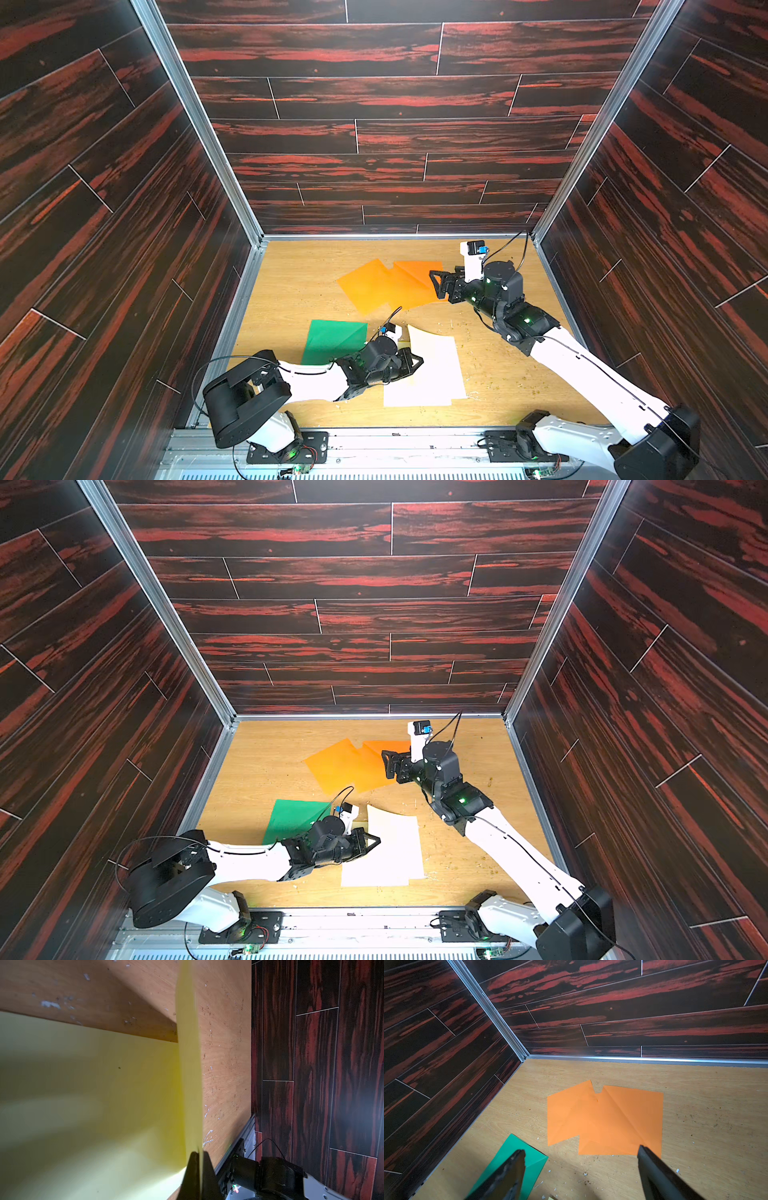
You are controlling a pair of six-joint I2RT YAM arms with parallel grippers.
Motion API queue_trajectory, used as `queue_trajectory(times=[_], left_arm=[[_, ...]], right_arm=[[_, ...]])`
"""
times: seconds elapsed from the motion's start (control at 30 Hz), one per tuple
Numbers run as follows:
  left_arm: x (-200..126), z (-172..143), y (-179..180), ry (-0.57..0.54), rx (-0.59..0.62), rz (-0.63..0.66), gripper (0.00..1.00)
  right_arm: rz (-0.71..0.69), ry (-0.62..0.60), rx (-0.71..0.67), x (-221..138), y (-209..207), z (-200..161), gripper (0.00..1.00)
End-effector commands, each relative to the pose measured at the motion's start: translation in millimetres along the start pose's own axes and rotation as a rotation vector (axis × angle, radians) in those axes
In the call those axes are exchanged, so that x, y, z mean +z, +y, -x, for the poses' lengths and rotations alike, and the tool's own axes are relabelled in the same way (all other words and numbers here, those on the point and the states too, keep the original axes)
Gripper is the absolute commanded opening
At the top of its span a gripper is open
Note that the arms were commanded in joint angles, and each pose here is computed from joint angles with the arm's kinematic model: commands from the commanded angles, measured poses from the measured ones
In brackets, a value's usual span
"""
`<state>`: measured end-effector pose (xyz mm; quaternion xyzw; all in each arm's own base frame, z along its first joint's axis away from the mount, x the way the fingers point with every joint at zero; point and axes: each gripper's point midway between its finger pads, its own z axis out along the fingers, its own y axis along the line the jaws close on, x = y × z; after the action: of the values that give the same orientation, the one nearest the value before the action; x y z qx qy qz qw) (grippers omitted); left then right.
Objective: Sort the scattered colored papers by color
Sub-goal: Place the colored paper.
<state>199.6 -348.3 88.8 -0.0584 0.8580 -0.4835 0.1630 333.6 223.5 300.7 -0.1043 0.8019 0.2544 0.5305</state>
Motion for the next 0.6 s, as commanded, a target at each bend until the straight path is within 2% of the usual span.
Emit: queue_trajectory(times=[0.0,0.1,0.57], left_arm=[[-3,1,-1,-0.007,0.038,0.021,0.0],[-10,-2,10,0.016,0.068,0.092,0.0],[-35,-3,38,-0.007,0.101,0.212,0.0]], right_arm=[[-0.008,0.003,-0.002,-1,-1,-2,0.89],[-0.013,0.013,-0.004,1,-3,-5,0.89],[0.001,0.042,0.005,10,-2,-16,0.89]])
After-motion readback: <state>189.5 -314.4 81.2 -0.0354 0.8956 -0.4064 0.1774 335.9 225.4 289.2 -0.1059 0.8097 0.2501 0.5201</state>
